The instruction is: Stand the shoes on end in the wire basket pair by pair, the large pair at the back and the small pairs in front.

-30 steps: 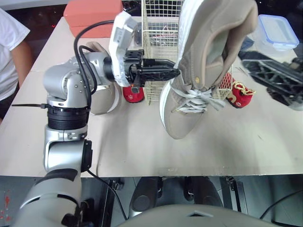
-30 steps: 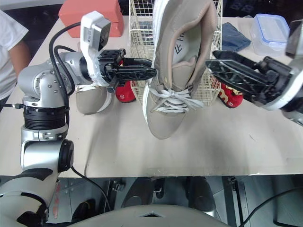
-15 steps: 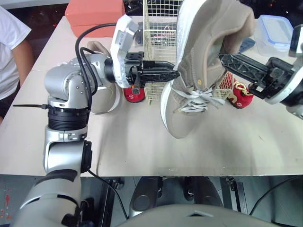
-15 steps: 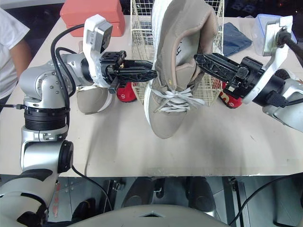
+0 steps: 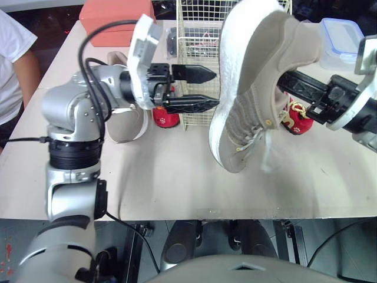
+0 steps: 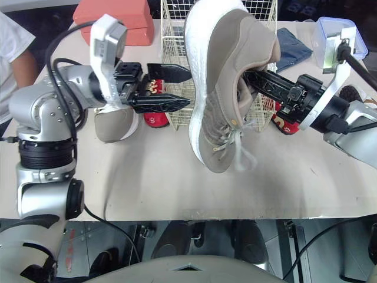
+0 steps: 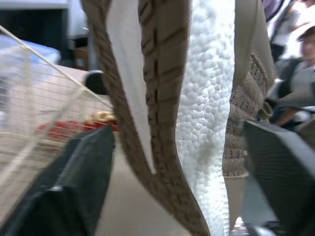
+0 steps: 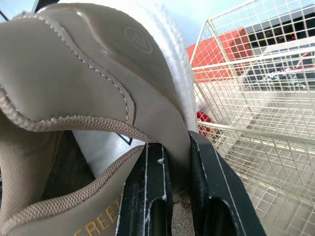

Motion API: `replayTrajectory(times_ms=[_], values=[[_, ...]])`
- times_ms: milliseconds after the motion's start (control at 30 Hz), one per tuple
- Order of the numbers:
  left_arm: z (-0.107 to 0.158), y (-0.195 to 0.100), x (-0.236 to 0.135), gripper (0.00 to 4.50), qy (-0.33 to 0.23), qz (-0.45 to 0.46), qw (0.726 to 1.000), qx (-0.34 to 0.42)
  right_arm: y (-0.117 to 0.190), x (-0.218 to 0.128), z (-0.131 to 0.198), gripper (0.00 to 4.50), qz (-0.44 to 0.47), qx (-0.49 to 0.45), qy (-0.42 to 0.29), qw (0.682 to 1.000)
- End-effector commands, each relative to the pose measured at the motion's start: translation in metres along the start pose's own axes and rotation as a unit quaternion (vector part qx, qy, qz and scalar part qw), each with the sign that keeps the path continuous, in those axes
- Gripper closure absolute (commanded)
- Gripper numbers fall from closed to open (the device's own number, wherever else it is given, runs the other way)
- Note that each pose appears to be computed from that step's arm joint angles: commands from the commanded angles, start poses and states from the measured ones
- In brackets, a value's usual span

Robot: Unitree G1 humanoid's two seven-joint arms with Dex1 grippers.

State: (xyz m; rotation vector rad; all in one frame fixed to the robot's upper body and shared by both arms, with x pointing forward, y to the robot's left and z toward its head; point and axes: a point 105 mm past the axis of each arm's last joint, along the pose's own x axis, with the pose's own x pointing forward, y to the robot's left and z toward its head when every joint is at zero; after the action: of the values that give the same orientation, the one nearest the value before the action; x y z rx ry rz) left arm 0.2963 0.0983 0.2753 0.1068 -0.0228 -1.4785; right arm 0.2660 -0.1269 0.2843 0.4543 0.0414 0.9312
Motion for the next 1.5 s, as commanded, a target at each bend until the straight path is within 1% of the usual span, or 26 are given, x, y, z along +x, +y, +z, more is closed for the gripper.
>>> replayTrajectory(times_ms=[33, 100, 167, 233, 300, 400, 500, 567, 633, 700, 800, 900, 1033, 1167, 1267, 1367, 1433, 1500], values=[[0.031, -0.003, -0.019, 0.10, -0.020, 0.056, 0.994, 0.093, 0.011, -0.003, 0.049, 4.50, 0.011, -0.040, -0.079, 0.996], [0.042, -0.005, -0.029, 0.10, -0.024, 0.091, 0.989, 0.118, 0.010, -0.001, 0.074, 4.50, 0.002, -0.056, -0.115, 0.992], [0.045, -0.006, -0.032, 0.10, -0.021, 0.117, 0.985, 0.125, 0.010, 0.000, 0.093, 4.50, -0.001, -0.064, -0.143, 0.988], [0.048, -0.005, -0.035, 0.10, -0.019, 0.147, 0.980, 0.135, 0.006, 0.003, 0.119, 4.50, -0.022, -0.086, -0.179, 0.980], [0.052, -0.003, -0.037, 0.10, -0.021, 0.178, 0.973, 0.145, -0.002, 0.005, 0.142, 4.50, -0.057, -0.102, -0.215, 0.969], [0.064, 0.006, -0.043, 0.10, -0.044, 0.242, 0.956, 0.158, -0.012, 0.010, 0.177, 4.50, -0.113, -0.151, -0.275, 0.943], [0.070, 0.008, -0.041, 0.10, -0.058, 0.263, 0.949, 0.166, -0.012, 0.017, 0.195, 4.50, -0.131, -0.172, -0.317, 0.923], [0.068, 0.009, -0.039, 0.10, -0.046, 0.273, 0.945, 0.174, -0.013, 0.025, 0.202, 4.50, -0.148, -0.210, -0.332, 0.907], [0.067, 0.013, -0.040, 0.10, -0.031, 0.291, 0.939, 0.183, -0.016, 0.036, 0.201, 4.50, -0.168, -0.260, -0.328, 0.893], [0.068, 0.015, -0.040, 0.10, -0.029, 0.300, 0.935, 0.186, -0.020, 0.040, 0.200, 4.50, -0.180, -0.275, -0.330, 0.885], [0.072, 0.017, -0.040, 0.10, -0.038, 0.310, 0.931, 0.187, -0.022, 0.047, 0.193, 4.50, -0.181, -0.303, -0.310, 0.883], [0.076, 0.016, -0.037, 0.10, -0.051, 0.308, 0.932, 0.187, -0.031, 0.057, 0.175, 4.50, -0.188, -0.331, -0.270, 0.884], [0.078, 0.014, -0.036, 0.10, -0.069, 0.300, 0.935, 0.174, -0.050, 0.061, 0.156, 4.50, -0.215, -0.333, -0.236, 0.887], [0.073, 0.009, -0.032, 0.10, -0.066, 0.275, 0.947, 0.151, -0.068, 0.066, 0.131, 4.50, -0.230, -0.338, -0.196, 0.891], [0.069, 0.009, -0.031, 0.10, -0.062, 0.266, 0.952, 0.136, -0.085, 0.066, 0.116, 4.50, -0.255, -0.318, -0.170, 0.897], [0.066, 0.007, -0.029, 0.10, -0.057, 0.257, 0.956, 0.130, -0.102, 0.062, 0.099, 4.50, -0.283, -0.322, -0.131, 0.894], [0.066, 0.007, -0.030, 0.10, -0.058, 0.257, 0.956, 0.129, -0.114, 0.057, 0.090, 4.50, -0.310, -0.306, -0.118, 0.892], [0.065, 0.008, -0.030, 0.10, -0.056, 0.258, 0.956, 0.130, -0.121, 0.053, 0.082, 4.50, -0.324, -0.309, -0.106, 0.888]])
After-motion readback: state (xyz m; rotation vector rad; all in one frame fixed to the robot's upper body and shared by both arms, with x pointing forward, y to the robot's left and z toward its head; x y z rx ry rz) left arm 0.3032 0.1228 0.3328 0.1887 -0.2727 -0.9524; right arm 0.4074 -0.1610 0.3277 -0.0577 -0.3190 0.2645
